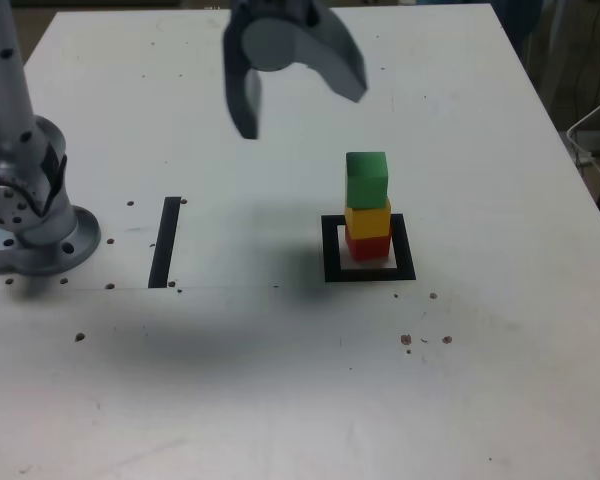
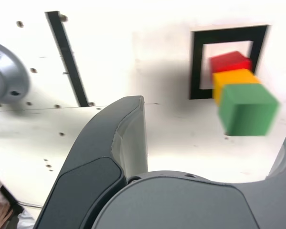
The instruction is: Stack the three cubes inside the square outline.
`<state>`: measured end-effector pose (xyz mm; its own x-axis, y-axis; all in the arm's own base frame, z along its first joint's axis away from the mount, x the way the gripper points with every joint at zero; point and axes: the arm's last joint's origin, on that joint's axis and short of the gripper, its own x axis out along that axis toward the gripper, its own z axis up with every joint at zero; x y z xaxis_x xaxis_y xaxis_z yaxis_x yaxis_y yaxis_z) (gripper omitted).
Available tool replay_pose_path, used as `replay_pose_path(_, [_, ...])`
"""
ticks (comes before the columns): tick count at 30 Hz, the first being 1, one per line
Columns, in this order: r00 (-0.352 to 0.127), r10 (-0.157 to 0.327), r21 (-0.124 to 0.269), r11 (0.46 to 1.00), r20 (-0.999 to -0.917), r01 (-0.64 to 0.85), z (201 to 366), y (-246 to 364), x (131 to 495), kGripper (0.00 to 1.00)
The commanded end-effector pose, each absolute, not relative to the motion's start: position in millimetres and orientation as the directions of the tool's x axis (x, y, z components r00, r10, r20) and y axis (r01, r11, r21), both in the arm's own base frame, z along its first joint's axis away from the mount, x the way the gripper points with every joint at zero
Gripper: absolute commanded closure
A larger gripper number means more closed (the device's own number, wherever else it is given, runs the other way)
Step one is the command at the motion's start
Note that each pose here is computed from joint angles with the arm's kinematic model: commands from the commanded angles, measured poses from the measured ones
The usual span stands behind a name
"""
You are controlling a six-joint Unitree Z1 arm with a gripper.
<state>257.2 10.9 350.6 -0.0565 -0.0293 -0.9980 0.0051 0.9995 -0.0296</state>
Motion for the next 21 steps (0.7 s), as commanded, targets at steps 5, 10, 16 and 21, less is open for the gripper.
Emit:
replay_pose_path(5, [-0.125, -0.024, -0.023, 1.000, -0.9918, -0.009, 333.4, 31, 218, 0.00])
replay_pose_path(10, [-0.211, 0.000, 0.007, 0.999, -0.9775, -0.034, 308.4, 48, 191, 0.00])
replay_pose_path(16, [-0.290, 0.017, 0.030, 0.999, -0.9570, -0.040, 283.6, 50, 167, 0.00])
replay_pose_path(21, [-0.315, -0.011, 0.001, 0.999, -0.9490, -0.040, 267.6, 45, 155, 0.00])
